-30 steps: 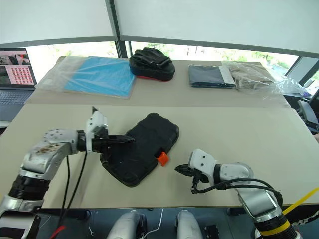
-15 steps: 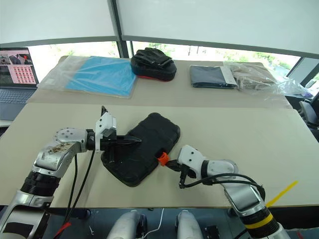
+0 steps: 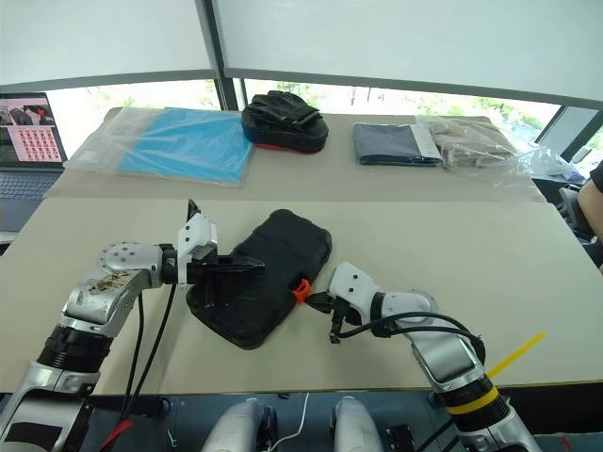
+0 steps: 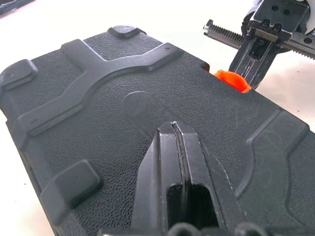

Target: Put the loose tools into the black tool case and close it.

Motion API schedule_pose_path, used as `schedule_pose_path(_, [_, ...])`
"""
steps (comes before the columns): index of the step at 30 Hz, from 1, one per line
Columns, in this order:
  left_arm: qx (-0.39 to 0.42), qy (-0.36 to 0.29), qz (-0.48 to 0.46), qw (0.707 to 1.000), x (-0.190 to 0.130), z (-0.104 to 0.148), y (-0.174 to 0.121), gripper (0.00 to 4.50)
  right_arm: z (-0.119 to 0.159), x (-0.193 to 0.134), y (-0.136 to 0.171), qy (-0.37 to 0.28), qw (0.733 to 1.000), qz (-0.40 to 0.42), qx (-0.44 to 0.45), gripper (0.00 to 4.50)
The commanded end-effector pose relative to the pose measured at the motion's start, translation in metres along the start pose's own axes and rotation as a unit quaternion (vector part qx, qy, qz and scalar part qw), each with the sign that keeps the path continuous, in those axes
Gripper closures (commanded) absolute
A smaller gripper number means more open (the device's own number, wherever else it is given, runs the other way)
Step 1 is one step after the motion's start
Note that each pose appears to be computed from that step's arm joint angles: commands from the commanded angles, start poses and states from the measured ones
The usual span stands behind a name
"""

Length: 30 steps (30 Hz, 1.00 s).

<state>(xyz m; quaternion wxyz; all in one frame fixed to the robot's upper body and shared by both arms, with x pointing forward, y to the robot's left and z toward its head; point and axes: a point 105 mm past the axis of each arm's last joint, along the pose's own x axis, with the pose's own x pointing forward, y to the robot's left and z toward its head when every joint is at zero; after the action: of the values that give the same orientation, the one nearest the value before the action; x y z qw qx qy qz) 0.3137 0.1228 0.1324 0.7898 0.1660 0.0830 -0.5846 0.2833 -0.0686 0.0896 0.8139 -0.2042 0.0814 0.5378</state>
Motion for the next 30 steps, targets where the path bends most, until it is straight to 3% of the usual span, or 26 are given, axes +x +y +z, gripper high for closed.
schedule_pose_path(1, [-0.018, 0.043, -0.027, 0.999, 0.011, -0.023, -0.012, 4.5, 0.023, 0.007, -0.003, -0.032, 0.999, -0.01, -0.038, 4.45])
schedule_pose_path(9, [-0.021, 0.046, -0.03, 0.998, 0.015, -0.024, -0.013, 4.5, 0.026, -0.007, -0.008, -0.043, 0.998, -0.03, -0.04, 4.45])
schedule_pose_path(21, [-0.023, 0.057, -0.03, 0.998, 0.015, -0.03, -0.012, 4.5, 0.014, -0.02, 0.002, -0.001, 1.0, 0.001, -0.028, 4.45])
schedule_pose_path(30, [-0.019, 0.06, -0.033, 0.997, 0.016, -0.034, -0.009, 4.5, 0.017, -0.009, -0.003, -0.013, 0.999, -0.011, -0.032, 4.45])
